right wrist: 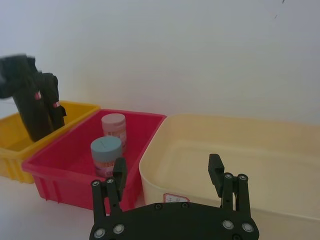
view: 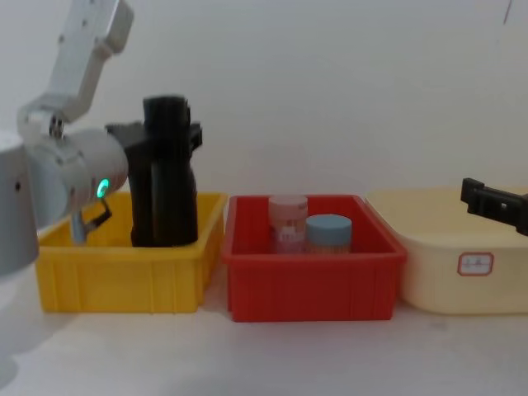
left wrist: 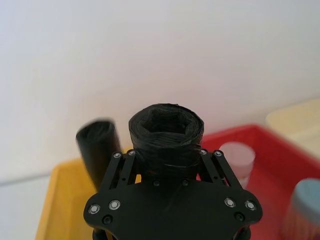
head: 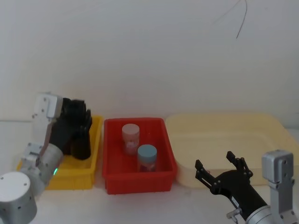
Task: Pick up the garbage bag with the one hand and transfer it to the other hand.
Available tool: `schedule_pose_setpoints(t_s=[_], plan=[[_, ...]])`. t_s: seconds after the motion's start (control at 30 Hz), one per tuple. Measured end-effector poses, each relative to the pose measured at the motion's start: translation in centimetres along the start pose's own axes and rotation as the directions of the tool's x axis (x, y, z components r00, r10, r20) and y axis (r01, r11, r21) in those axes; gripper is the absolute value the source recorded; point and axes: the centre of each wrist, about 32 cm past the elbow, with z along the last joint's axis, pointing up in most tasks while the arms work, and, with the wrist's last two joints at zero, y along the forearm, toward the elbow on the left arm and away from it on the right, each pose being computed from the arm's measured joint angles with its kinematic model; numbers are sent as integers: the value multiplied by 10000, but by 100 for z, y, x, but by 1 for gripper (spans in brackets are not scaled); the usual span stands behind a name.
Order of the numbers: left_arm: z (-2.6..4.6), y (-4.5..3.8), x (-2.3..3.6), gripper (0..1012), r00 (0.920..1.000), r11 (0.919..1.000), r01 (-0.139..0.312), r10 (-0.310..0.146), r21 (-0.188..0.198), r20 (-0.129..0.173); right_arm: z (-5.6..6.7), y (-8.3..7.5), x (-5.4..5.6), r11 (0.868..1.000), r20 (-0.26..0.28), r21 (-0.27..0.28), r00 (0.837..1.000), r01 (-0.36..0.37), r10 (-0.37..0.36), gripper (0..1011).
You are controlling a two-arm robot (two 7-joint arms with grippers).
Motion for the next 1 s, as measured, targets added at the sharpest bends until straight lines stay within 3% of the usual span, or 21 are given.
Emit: schedule_pose_setpoints(t_s=[0.23,0.27,0.33,0.37,0.43,0.5,0.6,0.73,0.83,1.0], plan=[[273,-35,-8,442,9983,9949,581,-575,-830,102,0,0,0,10000,1,1,10000,0,0,1000],[346,-43,-11,441,9971,9917,753,-743,-1042,134,0,0,0,10000,0,0,10000,0,0,1000],[406,-51,-15,430,9959,9885,906,-895,-1214,149,0,0,0,10000,1,0,10000,0,0,1000],[471,-59,-18,421,9942,9844,1071,-1058,-1395,166,0,0,0,10000,0,0,10000,0,0,1000],[499,-62,-20,418,9933,9823,1155,-1143,-1474,168,0,0,0,10000,0,0,10000,-1,1,1000],[633,-82,-27,400,9869,9698,1609,-1607,-1834,159,0,0,0,10000,1,0,10000,0,0,999],[701,-97,-31,392,9814,9616,1903,-1915,-1976,134,0,0,0,10000,1,1,10000,0,0,1000],[806,-130,-46,392,9670,9442,2500,-2546,-2143,60,0,0,0,10000,1,1,10000,0,0,1000],[843,-148,-53,392,9582,9352,2796,-2860,-2174,21,0,0,0,10000,1,0,10000,0,0,1000],[901,-201,-94,392,9317,9101,3537,-3631,-2159,-43,0,0,0,10000,1,1,10000,1,-1,999]])
